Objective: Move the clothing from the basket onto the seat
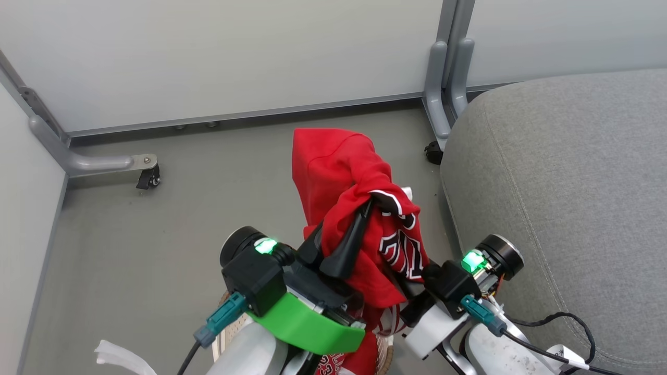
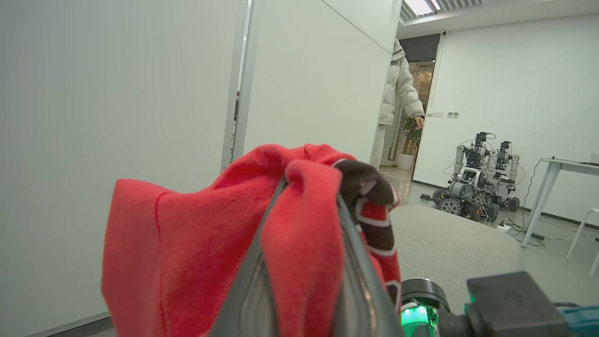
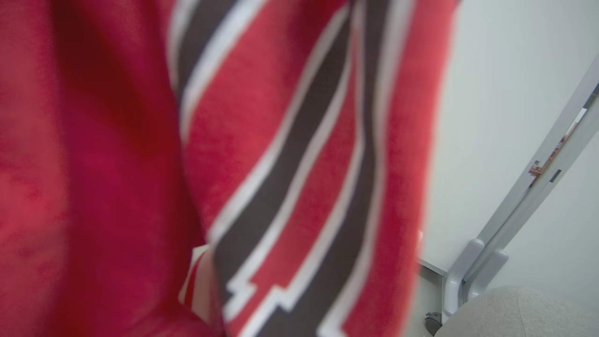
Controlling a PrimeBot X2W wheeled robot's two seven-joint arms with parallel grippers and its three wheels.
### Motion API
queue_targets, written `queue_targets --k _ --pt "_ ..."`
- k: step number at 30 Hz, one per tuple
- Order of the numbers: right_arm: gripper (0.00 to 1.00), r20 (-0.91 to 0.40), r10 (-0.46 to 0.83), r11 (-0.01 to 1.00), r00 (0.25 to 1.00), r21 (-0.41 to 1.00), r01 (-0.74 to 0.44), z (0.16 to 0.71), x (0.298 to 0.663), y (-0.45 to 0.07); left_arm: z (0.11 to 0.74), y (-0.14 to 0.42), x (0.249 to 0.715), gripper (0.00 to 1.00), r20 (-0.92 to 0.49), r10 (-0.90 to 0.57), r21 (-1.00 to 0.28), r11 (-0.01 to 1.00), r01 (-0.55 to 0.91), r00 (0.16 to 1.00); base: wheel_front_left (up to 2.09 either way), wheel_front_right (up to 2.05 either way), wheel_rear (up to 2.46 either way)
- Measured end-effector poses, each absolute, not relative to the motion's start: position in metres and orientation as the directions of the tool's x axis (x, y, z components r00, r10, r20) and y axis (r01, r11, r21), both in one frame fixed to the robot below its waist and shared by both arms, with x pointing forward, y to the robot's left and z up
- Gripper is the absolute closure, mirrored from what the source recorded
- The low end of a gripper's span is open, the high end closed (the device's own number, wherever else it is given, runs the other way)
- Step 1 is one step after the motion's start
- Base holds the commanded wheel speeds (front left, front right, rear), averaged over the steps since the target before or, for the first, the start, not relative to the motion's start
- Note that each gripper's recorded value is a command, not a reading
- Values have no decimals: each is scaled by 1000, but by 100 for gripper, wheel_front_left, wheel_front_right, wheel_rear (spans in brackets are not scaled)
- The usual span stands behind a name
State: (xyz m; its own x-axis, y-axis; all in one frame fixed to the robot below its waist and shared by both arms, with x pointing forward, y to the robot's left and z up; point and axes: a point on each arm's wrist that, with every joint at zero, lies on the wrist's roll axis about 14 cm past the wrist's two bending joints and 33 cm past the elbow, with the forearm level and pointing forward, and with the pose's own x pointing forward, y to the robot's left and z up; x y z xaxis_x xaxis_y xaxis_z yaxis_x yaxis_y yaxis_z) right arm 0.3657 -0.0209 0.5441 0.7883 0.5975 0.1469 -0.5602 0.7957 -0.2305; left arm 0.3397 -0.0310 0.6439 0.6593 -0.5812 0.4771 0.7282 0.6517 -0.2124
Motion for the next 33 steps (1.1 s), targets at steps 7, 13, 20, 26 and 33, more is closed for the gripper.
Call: queue_targets --k 7,13,20,26,33 --pt "100 159 595 799 788 -218 -560 548 363 -21 644 -26 341 100 477 -570 -213 664 717 669 0 0 0" --pt "100 165 579 811 798 -208 -546 550 363 -27 643 -27 339 100 475 -571 -213 663 718 669 0 0 0" --pt "100 172 567 821 806 -195 -536 551 363 -30 641 -27 339 100 470 -572 -215 664 716 672 0 0 0" --pt "100 181 560 826 808 -188 -531 554 364 -32 641 -26 339 100 469 -570 -216 667 714 674 0 0 0" --pt "100 198 549 835 812 -174 -522 558 366 -34 635 -25 342 2 454 -570 -218 674 706 685 0 0 0"
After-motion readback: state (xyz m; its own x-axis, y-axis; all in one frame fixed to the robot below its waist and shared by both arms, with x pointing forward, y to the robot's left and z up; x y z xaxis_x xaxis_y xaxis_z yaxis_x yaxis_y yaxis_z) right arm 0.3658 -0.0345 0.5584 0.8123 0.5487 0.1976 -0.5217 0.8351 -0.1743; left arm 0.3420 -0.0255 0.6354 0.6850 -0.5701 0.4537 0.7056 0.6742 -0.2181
